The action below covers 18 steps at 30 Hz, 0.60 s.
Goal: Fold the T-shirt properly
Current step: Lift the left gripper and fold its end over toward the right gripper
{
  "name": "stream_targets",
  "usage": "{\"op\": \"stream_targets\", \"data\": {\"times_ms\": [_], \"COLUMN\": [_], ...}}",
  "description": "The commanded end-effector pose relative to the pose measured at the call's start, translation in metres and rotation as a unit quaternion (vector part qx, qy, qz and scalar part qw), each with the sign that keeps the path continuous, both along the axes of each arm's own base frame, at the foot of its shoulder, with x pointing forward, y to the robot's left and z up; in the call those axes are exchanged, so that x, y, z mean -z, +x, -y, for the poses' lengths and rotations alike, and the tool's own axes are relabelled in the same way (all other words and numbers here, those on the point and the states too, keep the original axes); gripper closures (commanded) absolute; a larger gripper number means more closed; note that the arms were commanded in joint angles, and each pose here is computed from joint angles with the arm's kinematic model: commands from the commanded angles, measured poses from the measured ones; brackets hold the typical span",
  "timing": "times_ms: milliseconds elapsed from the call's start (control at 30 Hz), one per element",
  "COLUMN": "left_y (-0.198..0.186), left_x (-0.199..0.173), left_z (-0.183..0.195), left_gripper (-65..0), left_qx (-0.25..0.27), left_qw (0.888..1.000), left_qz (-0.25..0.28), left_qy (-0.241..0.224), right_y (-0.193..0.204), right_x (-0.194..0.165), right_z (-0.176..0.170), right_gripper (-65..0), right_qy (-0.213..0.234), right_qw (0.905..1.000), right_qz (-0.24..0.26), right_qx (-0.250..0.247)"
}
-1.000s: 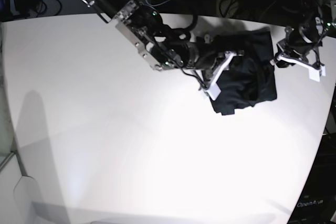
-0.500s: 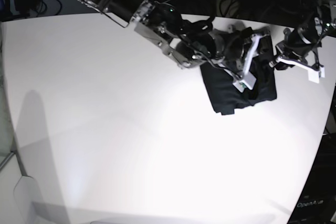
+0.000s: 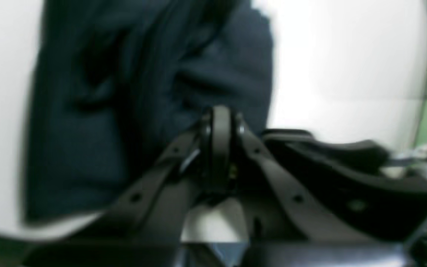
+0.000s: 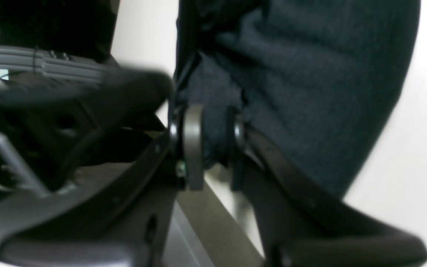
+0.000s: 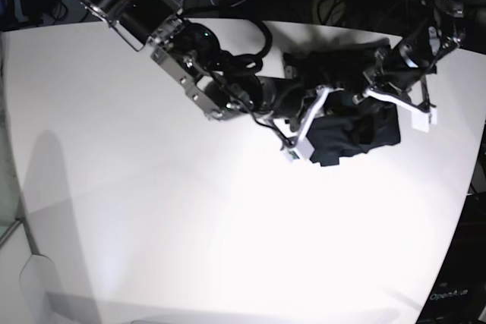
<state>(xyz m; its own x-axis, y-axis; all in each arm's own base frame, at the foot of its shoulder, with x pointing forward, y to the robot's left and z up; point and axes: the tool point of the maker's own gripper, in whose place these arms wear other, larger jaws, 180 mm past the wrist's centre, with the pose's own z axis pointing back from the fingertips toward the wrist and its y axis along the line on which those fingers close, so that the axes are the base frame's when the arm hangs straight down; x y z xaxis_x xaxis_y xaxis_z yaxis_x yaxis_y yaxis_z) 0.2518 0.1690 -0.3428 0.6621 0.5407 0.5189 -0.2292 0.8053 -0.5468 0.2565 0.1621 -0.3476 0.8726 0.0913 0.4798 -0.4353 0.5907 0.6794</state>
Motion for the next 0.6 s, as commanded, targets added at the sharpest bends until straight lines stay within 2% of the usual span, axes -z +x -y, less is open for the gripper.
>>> {"op": "stream_targets", "data": {"times_ms": [0,267,400,567], "left_y": [0.001,0.005,-0.004,-0.010], "left_x": [-0.004,0.019,0.048,0.049], "left_z": [0.005,0.013,0.004,-0.012], "left_gripper": [0.0,0.0,0.0,0.0], "left_qx": [0.003,0.000,-0.015,-0.023], "left_qw": [1.000,1.000,0.998,0.997], "left_qz": [0.009,-0.019,-0.061,-0.068], "left_qy": [-0.007,-0.024,-0.026,-0.012], "right_y": [0.010,0.015,0.016,0.018], "right_x": [-0.014,-0.013,-0.013,-0.013], "right_z": [-0.001,0.006,0.007,0.008], "right_gripper": [-12.1,-12.1,-12.1,-12.1], "right_qy": [0.015,0.011,0.010,0.010], "right_qw": [0.9997,0.9997,0.9997,0.9996], "right_qz": [0.017,0.018,0.018,0.021], "right_qx": [0.004,0.011,0.011,0.015]}}
